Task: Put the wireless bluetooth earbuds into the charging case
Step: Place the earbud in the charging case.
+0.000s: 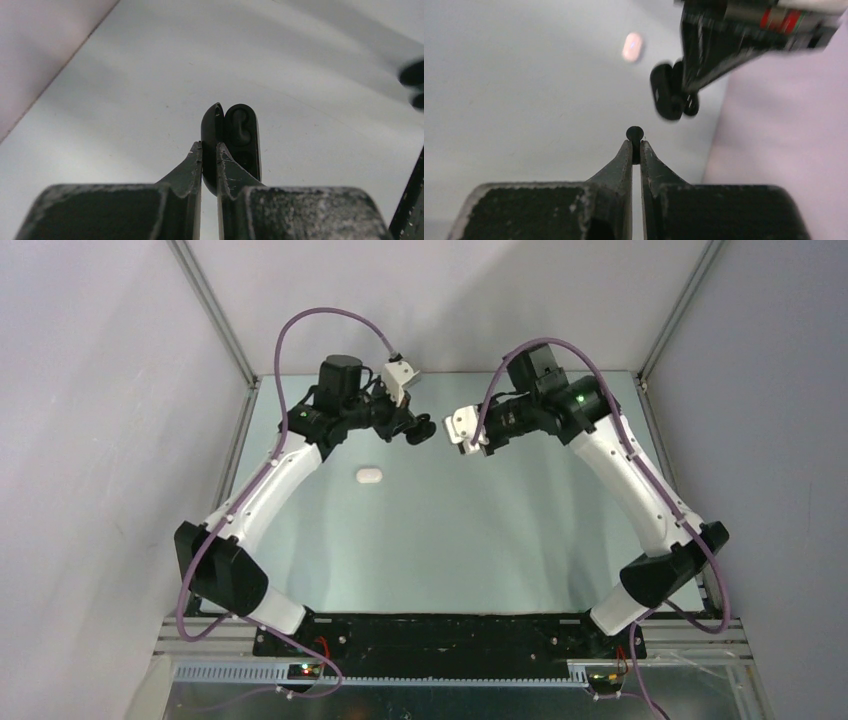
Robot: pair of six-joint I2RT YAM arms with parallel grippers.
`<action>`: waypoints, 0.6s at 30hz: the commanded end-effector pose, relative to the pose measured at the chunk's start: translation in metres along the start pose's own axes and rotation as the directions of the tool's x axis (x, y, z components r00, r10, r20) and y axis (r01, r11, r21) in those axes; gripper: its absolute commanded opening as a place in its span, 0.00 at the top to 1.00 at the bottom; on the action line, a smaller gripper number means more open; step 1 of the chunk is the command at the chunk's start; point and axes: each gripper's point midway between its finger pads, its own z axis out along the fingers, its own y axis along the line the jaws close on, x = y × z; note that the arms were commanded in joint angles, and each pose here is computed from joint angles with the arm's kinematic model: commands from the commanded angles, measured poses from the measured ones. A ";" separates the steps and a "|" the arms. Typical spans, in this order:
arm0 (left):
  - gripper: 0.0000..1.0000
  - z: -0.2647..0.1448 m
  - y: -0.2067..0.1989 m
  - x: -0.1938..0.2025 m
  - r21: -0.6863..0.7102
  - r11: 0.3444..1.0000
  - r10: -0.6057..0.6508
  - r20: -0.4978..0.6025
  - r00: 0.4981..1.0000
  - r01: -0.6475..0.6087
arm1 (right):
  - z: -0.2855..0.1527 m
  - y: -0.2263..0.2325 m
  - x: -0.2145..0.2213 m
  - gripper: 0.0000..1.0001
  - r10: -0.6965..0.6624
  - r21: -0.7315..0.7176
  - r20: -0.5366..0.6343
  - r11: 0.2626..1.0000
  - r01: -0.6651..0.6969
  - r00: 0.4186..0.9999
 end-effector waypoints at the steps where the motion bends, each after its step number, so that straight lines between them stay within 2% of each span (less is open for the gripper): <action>1: 1.00 -0.005 0.003 -0.032 -0.074 0.997 -0.004 0.067 0.998 0.009 | 0.008 -0.031 -0.042 1.00 -0.115 0.132 0.112 0.986 0.100 0.987; 4: 1.00 -0.008 -0.003 -0.033 -0.078 0.997 0.007 0.070 0.998 -0.001 | 0.018 -0.040 -0.050 1.00 -0.128 0.159 0.138 0.982 0.105 0.982; 18: 1.00 -0.025 -0.034 -0.052 -0.024 1.000 -0.006 0.129 0.992 0.010 | 0.044 -0.046 -0.042 1.00 -0.199 0.162 0.091 0.970 0.183 0.976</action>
